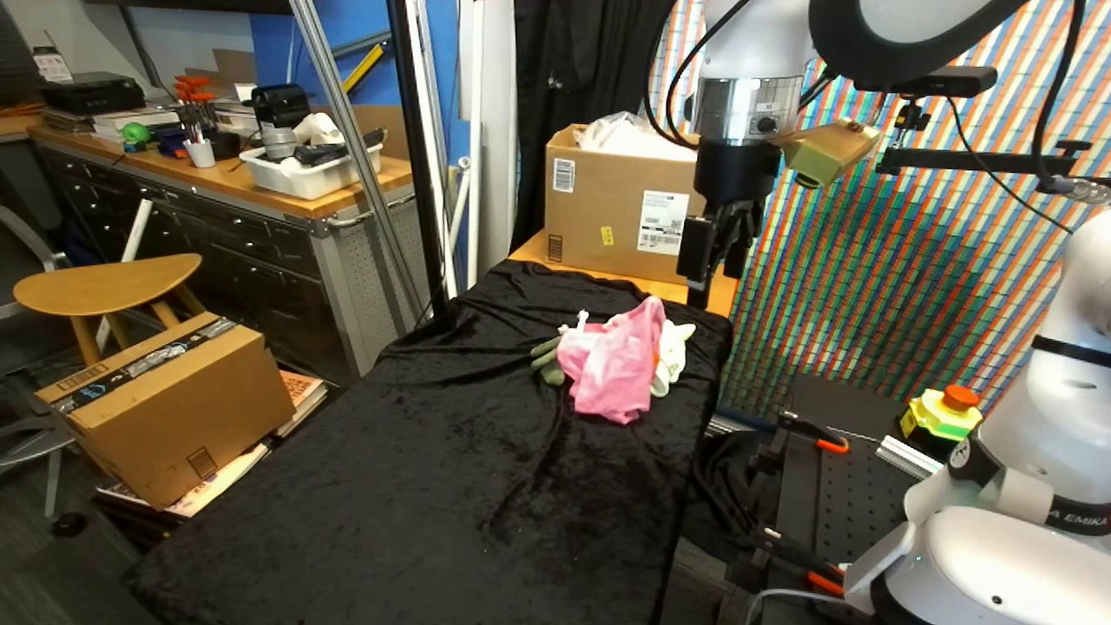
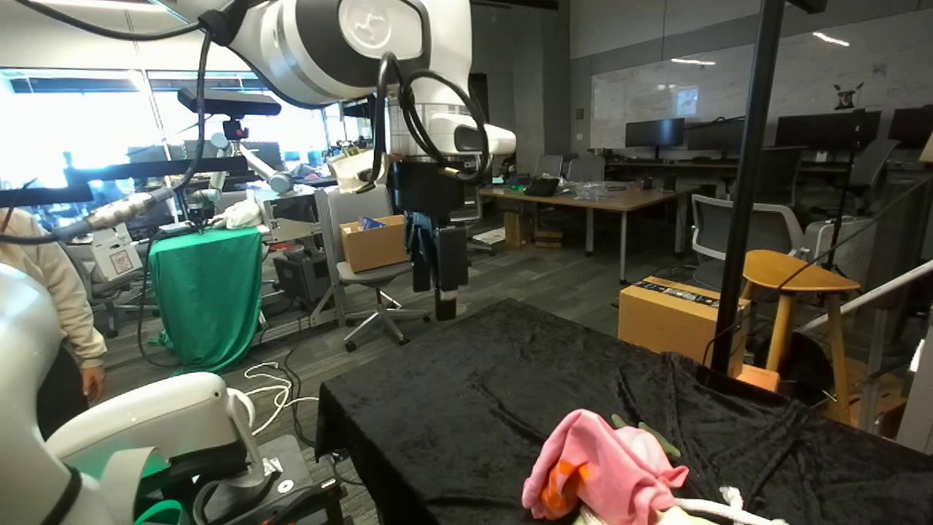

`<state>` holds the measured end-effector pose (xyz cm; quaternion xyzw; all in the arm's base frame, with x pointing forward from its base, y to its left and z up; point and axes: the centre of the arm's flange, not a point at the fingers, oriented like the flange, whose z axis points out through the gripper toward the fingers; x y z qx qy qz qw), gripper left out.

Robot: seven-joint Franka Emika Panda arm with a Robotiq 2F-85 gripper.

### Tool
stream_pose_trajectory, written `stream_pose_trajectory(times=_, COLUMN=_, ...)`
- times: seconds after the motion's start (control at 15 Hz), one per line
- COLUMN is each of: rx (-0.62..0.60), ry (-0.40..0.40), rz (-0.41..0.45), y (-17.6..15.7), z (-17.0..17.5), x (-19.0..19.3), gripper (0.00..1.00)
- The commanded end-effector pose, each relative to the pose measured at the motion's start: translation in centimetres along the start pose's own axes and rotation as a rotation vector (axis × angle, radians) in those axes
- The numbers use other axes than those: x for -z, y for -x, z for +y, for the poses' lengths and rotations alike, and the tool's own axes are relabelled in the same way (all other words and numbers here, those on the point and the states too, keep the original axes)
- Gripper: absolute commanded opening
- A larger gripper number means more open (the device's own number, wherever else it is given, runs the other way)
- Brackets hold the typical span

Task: Gather all the objects on the table and put them in one place

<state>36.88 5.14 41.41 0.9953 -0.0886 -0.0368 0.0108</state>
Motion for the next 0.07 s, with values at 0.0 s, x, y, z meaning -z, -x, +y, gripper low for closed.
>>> stream_pose_trajectory(times=0.0, rx=0.002, ry=0.003, rz=-0.006, y=-0.07, z=-0.11, x=-0.23, gripper=1.00)
